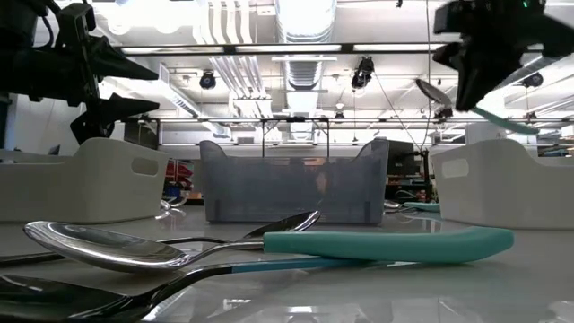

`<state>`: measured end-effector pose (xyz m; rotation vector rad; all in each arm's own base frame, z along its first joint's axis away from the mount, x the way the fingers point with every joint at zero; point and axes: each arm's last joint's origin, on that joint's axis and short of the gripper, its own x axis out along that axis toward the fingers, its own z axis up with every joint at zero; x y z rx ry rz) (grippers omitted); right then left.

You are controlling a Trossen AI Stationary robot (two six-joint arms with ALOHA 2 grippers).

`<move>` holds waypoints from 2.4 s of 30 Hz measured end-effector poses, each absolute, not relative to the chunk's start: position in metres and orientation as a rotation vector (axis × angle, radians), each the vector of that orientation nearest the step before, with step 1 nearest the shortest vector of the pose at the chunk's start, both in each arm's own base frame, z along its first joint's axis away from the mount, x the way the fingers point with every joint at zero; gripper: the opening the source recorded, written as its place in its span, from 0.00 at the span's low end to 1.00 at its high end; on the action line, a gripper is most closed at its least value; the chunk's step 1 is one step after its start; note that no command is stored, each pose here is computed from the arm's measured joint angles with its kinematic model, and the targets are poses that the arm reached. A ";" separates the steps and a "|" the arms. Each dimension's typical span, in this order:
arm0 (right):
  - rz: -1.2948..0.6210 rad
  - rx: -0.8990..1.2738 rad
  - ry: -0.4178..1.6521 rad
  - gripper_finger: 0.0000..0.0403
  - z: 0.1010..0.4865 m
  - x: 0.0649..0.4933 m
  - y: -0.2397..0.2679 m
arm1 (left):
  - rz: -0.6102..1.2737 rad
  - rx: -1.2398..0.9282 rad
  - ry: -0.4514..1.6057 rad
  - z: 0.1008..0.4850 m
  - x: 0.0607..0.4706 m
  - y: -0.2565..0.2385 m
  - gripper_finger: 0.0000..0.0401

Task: Sort silverware by color (type)
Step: Put the green spoon into the white bin

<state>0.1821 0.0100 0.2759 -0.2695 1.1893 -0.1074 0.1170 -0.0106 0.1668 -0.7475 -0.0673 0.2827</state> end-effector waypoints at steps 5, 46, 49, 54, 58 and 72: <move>-0.106 -0.038 1.239 0.06 0.283 0.197 0.024 | 0.282 -0.748 -0.067 0.167 0.117 -0.011 0.49; -0.467 -0.004 1.342 0.34 0.267 0.224 0.015 | 0.285 -0.746 -0.063 0.166 0.117 -0.011 0.49; -0.565 0.056 1.288 0.34 0.276 0.229 -0.008 | 0.284 -0.746 -0.064 0.166 0.117 -0.011 0.49; -0.689 0.181 1.239 0.34 0.272 0.230 -0.053 | 0.284 -0.746 -0.063 0.166 0.117 -0.011 0.49; -0.641 0.151 1.263 0.34 0.259 0.224 -0.086 | 0.285 -0.746 -0.063 0.166 0.117 -0.011 0.49; -0.904 0.558 1.134 0.34 0.223 0.204 -0.158 | 0.284 -0.746 -0.063 0.166 0.117 -0.011 0.49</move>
